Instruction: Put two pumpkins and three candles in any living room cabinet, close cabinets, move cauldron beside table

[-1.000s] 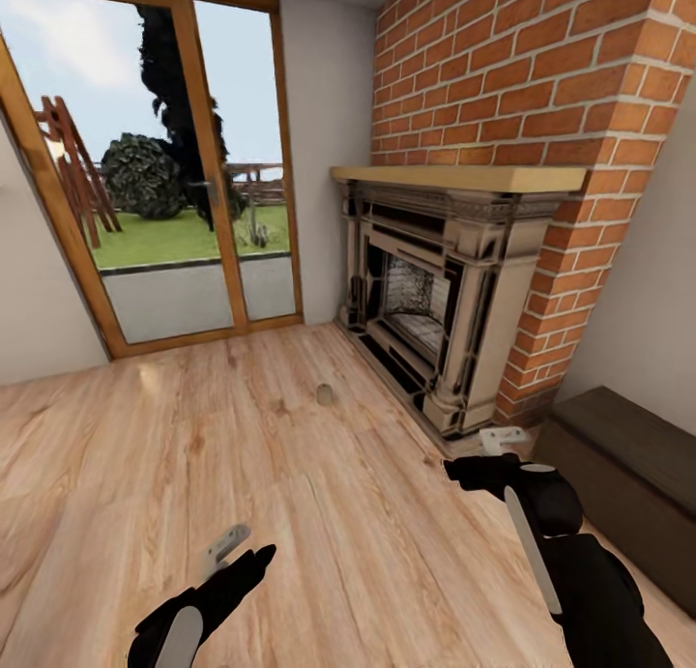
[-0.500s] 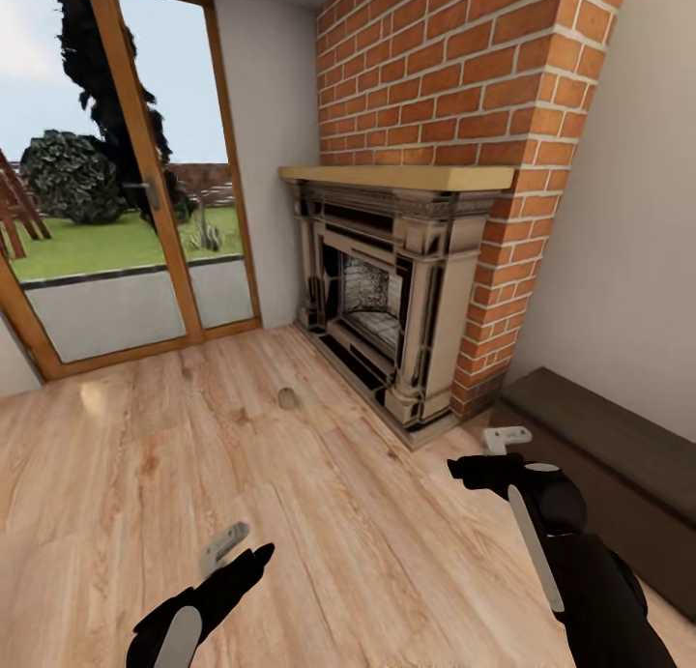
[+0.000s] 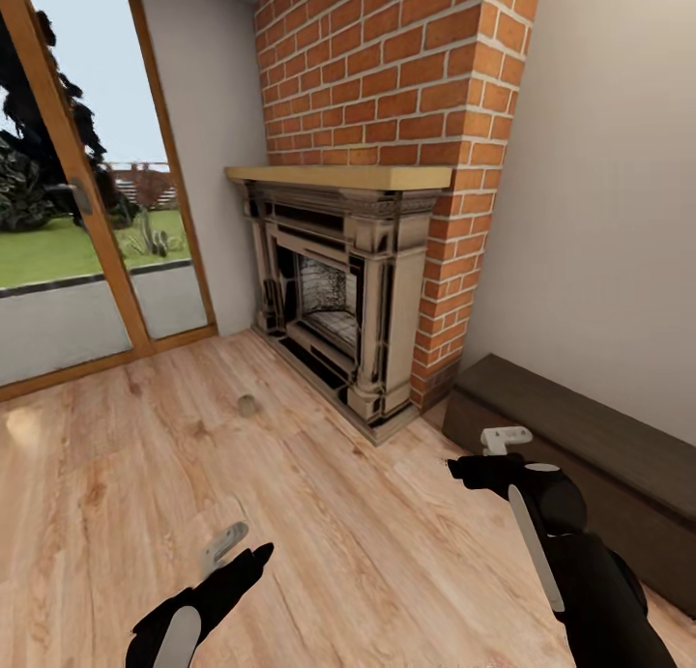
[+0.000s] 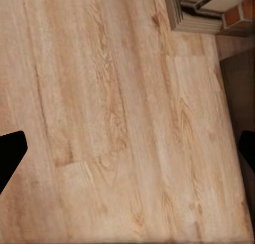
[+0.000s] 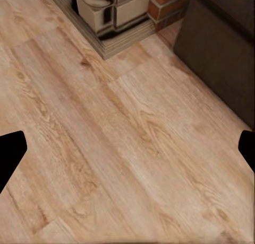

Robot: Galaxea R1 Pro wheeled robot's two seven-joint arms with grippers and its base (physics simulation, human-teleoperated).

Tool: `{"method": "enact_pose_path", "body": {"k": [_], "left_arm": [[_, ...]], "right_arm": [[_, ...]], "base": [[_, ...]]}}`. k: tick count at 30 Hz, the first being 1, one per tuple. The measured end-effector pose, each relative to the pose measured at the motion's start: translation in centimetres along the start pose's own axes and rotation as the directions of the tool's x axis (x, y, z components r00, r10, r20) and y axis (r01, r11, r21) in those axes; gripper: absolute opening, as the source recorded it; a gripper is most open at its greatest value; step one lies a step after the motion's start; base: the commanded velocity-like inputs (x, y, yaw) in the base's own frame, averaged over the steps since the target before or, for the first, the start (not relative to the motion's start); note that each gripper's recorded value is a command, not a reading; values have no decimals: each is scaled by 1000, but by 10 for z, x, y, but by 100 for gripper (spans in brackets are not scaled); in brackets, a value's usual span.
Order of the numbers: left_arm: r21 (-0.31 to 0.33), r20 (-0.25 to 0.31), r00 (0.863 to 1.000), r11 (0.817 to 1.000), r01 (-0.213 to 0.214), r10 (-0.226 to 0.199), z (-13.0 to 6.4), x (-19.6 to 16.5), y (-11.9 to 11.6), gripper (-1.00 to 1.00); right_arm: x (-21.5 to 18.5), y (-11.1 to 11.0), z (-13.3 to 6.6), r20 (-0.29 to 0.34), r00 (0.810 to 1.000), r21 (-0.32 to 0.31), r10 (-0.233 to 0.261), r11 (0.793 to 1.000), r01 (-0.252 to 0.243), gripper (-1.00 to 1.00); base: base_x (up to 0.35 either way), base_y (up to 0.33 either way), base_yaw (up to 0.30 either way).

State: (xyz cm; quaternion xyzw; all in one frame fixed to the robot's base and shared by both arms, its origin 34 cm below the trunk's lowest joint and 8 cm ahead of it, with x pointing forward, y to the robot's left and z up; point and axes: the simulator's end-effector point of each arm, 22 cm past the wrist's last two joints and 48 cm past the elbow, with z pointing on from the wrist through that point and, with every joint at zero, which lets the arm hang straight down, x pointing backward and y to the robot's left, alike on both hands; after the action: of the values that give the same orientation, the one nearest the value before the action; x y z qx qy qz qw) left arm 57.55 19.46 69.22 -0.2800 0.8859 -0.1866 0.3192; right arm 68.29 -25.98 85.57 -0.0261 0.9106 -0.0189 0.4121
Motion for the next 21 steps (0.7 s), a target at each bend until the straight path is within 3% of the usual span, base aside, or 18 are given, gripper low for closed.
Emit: {"method": "enact_pose_path", "body": {"k": [7,21], "left_arm": [[-1,1,1000,1000,-2,2,0,0,0,100],[0,0,1000,1000,-6,6,0,1,-1,100]], "right_arm": [[0,0,0,0,1000,0,0,1000,0,100],[0,0,-1,2,1000,0,0,1000,0,100]], "base": [[144,0,-300],[323,-52,-300]]}}
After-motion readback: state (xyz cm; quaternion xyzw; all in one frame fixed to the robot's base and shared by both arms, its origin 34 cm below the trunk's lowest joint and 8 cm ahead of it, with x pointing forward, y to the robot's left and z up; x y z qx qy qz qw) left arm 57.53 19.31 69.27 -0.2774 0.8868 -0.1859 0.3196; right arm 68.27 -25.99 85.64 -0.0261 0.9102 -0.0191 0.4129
